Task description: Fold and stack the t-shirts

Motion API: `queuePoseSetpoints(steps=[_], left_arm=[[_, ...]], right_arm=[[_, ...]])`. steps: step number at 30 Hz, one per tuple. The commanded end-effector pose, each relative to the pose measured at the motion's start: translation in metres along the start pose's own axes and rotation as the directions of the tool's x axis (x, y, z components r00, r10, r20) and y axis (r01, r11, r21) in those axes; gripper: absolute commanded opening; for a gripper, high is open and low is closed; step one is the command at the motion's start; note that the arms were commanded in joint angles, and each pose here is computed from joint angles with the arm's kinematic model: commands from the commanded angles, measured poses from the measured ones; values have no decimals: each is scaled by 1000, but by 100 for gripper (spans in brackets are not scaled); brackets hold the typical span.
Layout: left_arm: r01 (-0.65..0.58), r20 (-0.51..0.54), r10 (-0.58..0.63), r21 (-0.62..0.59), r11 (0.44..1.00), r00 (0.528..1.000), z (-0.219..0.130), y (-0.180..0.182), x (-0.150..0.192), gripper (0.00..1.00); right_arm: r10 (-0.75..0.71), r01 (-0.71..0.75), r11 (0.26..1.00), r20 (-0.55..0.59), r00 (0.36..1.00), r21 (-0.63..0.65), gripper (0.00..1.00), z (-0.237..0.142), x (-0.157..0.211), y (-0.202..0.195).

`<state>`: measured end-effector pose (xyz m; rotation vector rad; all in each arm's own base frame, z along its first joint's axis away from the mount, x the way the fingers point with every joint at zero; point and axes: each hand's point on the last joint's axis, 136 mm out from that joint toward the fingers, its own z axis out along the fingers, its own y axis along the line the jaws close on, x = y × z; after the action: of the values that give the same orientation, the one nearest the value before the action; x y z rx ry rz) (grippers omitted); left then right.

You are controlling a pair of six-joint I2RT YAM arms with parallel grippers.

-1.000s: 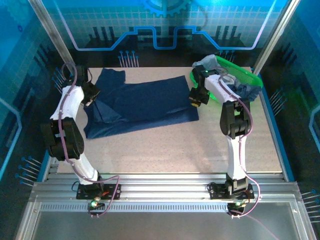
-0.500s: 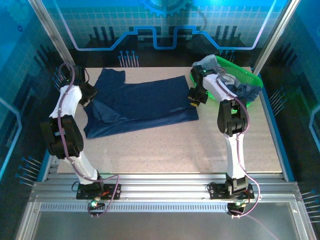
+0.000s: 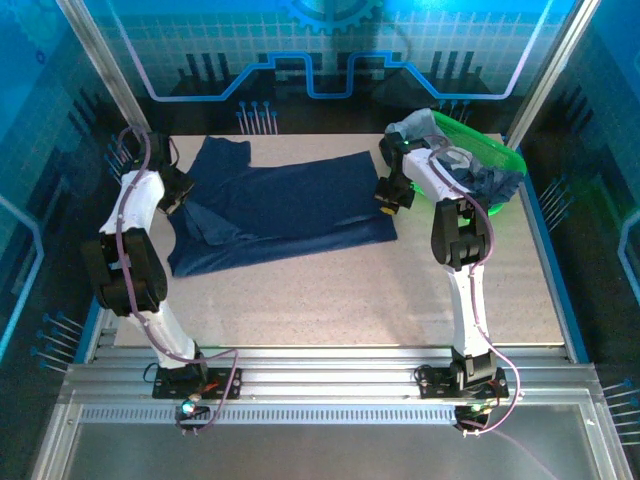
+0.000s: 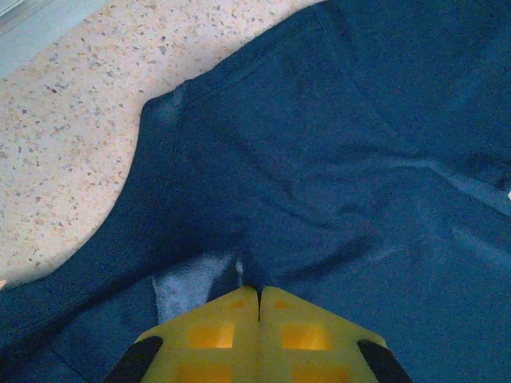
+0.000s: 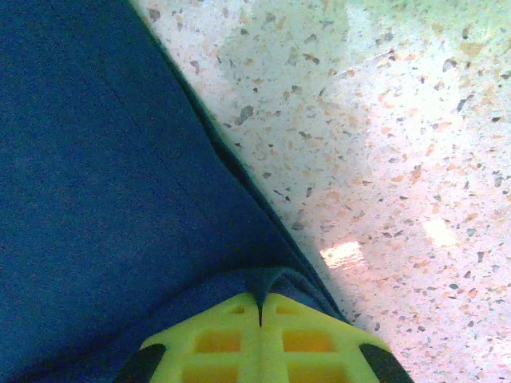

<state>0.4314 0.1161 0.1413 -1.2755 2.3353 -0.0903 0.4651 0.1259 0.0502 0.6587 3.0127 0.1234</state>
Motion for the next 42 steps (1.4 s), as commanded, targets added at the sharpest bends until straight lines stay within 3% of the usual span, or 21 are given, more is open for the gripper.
queuePoseSetpoints(steps=[1,17,19,22,23,25,30,33,36,42], left_arm=[[28,78,-25,-39,999,997,-11,7,-23,0],[37,53,-33,-66,997,998,7,9,-25,0],[28,1,-28,-65,998,1000,17,6,-19,0],[32,-58,-36,-58,998,998,12,3,-9,40],[34,-62,-37,-57,998,997,4,5,-5,48],[60,-93,-64,-46,997,994,-11,12,15,52],[186,-283,-209,-107,977,936,-19,59,110,44],[275,-359,-289,-90,957,887,-5,67,145,34],[307,-383,-312,-76,949,869,13,57,147,29],[293,-325,-311,-103,951,893,44,49,127,20]], right_arm=[[39,-40,998,16,999,47,0,6,-10,-11],[29,-29,999,13,1000,26,0,9,-12,-3],[19,-19,1000,22,1000,11,13,4,-12,0],[-2,3,1000,73,997,-13,38,-18,-13,1],[-4,7,999,98,995,-32,44,-32,-10,-1],[-1,9,998,122,993,-68,52,-46,-2,-6],[-3,11,993,69,998,-120,53,-40,40,-19],[-34,39,991,38,999,-125,44,-25,54,-19],[-50,50,993,8,999,-111,37,-8,56,-17],[-99,98,992,-5,995,-76,28,15,47,-1]])
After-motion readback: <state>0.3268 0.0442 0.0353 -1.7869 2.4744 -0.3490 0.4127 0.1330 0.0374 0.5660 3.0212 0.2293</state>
